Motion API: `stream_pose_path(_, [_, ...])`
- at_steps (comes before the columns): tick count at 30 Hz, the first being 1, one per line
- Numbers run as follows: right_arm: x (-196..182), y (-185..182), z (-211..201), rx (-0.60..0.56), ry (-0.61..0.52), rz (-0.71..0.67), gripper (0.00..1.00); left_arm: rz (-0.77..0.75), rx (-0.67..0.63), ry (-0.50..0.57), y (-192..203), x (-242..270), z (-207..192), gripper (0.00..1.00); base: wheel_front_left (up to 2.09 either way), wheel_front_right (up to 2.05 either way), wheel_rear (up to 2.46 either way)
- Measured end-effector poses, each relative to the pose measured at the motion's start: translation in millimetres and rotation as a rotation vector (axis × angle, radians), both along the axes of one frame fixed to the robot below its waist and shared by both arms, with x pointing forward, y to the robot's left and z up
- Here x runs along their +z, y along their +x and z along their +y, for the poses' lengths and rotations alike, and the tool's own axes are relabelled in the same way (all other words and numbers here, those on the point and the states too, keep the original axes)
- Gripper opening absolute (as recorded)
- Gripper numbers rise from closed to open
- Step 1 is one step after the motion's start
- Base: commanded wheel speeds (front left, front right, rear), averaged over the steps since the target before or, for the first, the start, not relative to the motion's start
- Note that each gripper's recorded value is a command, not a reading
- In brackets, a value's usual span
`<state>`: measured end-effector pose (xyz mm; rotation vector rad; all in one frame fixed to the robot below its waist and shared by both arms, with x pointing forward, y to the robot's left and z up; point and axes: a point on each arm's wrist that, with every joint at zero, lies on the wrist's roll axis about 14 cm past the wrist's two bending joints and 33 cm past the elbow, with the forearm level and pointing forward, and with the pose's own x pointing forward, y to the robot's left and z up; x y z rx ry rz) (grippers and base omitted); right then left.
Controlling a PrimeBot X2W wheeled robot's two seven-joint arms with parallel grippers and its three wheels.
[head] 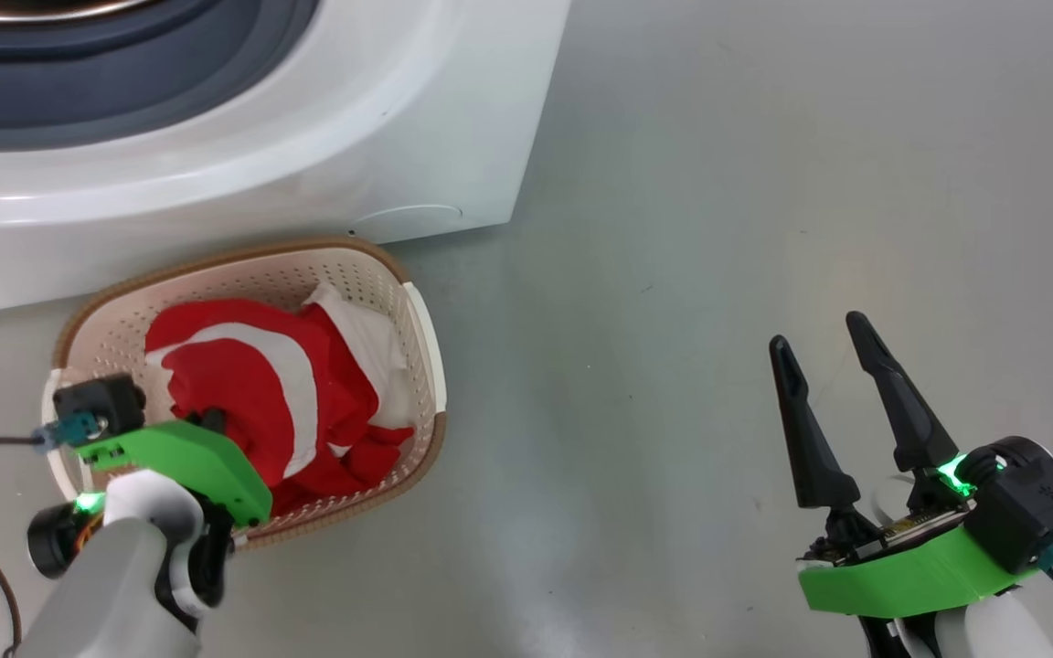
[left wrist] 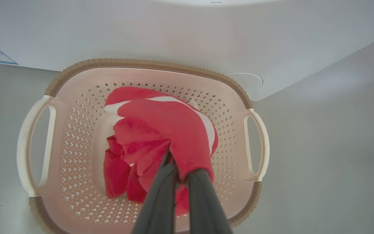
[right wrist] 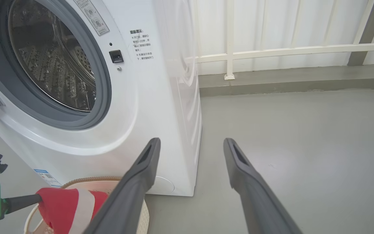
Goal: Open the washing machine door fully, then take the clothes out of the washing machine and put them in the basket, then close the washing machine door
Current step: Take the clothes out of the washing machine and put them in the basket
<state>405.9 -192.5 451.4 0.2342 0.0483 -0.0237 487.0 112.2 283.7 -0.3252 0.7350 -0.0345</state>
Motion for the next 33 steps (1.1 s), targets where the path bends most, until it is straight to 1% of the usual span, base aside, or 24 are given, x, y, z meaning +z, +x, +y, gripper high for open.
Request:
stream_pose_path(10, [-8.3, 5.2, -4.0, -0.007, -0.011, 0.021, 1.00, 0.129, -0.049, -0.009, 4.1, -34.4, -15.7, 0.00, 0.00, 0.00, 0.00])
stream_pose_path(16, [-16.9, 4.2, -7.9, -0.021, -0.006, 0.047, 1.00, 0.162, -0.138, 0.030, 1.5, -52.1, -27.1, 0.00, 0.00, 0.00, 0.00])
stream_pose_path(20, [-19.5, 8.6, -8.1, -0.020, -0.007, 0.049, 1.00, 0.189, -0.175, 0.065, -1.5, -64.9, -27.8, 0.00, 0.00, 0.00, 0.00])
stream_pose_path(33, [-33.9, 13.8, -8.0, -0.015, -0.014, 0.084, 1.00, 0.201, -0.186, 0.068, 1.7, -88.5, -30.0, 0.00, 0.00, 0.00, 0.00])
